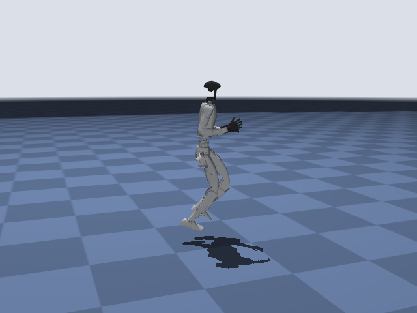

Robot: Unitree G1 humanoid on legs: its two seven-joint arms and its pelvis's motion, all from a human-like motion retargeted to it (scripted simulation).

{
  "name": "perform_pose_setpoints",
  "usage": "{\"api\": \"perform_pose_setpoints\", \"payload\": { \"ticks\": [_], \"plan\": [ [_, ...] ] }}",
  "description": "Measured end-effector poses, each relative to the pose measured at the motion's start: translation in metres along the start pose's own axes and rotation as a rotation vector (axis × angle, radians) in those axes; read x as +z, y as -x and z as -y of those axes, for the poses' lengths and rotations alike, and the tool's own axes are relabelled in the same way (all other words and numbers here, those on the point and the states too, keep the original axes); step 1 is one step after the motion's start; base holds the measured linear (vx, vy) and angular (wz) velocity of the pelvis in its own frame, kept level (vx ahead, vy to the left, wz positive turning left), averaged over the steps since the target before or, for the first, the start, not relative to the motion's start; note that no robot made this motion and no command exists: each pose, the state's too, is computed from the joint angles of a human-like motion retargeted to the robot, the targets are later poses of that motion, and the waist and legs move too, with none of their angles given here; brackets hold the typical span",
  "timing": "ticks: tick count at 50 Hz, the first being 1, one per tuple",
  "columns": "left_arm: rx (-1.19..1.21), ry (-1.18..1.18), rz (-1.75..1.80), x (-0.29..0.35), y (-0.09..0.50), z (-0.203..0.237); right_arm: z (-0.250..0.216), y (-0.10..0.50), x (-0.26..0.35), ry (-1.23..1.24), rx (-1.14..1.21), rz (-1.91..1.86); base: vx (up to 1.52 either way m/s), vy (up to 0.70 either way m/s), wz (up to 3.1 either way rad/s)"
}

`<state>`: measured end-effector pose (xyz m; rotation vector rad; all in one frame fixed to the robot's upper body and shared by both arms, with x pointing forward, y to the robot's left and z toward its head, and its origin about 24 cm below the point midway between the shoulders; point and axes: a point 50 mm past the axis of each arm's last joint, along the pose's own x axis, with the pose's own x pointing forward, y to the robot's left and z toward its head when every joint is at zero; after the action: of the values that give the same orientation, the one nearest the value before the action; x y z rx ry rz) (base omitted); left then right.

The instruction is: Run

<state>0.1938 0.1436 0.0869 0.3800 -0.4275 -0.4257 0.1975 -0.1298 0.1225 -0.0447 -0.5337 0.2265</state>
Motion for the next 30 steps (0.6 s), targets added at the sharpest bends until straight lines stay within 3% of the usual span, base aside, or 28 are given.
{"api": "perform_pose_setpoints", "payload": {
  "ticks": [7,13,23,30],
  "plan": [
    [0.004,0.062,-0.282,-0.042,0.040,0.031,0.015,0.003,0.016,0.052,-0.109,0.084,-0.28,0.06,-0.35],
    [0.067,0.033,-0.137,-0.030,0.010,0.016,0.025,0.007,-0.004,0.222,-0.203,0.009,-0.44,0.08,0.13],
    [0.065,0.158,0.156,0.030,-0.007,-0.002,-0.002,0.047,-0.029,-0.152,-0.085,-0.238,-0.60,0.05,0.02],
    [0.039,0.091,0.273,0.057,-0.016,-0.018,0.007,0.041,-0.022,-0.142,-0.089,-0.201,-0.77,0.02,0.24]
  ]
}}
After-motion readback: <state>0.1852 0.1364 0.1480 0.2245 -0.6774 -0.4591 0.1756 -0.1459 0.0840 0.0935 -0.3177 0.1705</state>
